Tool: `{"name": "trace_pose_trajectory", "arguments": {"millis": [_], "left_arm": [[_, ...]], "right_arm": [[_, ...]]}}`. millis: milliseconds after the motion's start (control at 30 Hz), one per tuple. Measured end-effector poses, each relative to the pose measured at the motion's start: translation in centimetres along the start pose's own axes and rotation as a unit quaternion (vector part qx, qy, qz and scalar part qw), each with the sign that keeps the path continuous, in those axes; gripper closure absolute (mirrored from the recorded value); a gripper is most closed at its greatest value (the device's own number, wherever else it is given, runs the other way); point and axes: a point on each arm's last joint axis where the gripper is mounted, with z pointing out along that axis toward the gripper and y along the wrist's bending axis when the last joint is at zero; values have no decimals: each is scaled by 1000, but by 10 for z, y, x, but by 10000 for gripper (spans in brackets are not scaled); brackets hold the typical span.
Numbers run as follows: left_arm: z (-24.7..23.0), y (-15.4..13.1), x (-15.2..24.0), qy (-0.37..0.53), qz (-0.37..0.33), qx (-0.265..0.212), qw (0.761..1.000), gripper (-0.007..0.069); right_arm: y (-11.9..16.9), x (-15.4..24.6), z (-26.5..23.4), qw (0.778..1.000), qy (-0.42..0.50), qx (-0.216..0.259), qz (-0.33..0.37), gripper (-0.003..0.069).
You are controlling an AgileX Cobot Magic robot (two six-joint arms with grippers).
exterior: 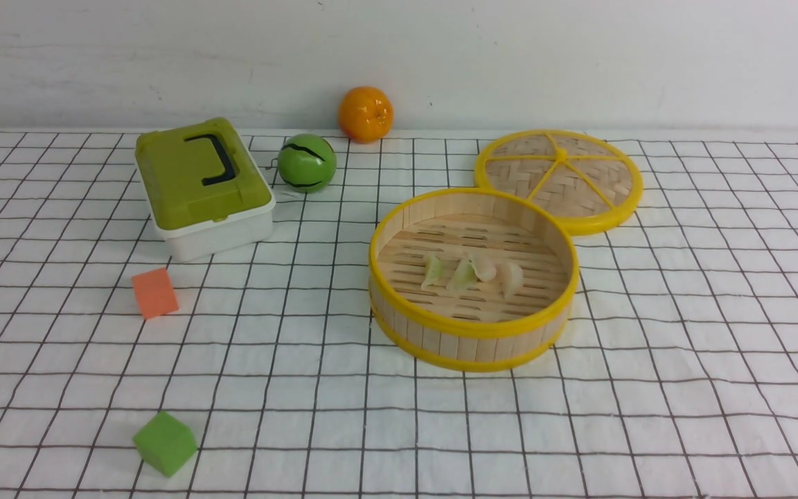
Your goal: Put the dumplings into the steamer on the table with the white tablecloth.
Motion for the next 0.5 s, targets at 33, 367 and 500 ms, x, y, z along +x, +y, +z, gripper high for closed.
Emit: {"name": "trace_pose_trajectory", "arguments": {"millis": [33, 367, 500], "left_arm": [[0, 0, 0, 0, 0, 0, 1000, 638], [0, 0, 0, 0, 0, 0, 1000, 638], [0, 0, 0, 0, 1, 0, 1000, 638]], "right_arm": [[0, 0, 0, 1000, 0, 0, 0, 615], [0, 0, 0, 1000, 0, 0, 0, 598], [0, 0, 0, 1000, 0, 0, 0, 596]]}}
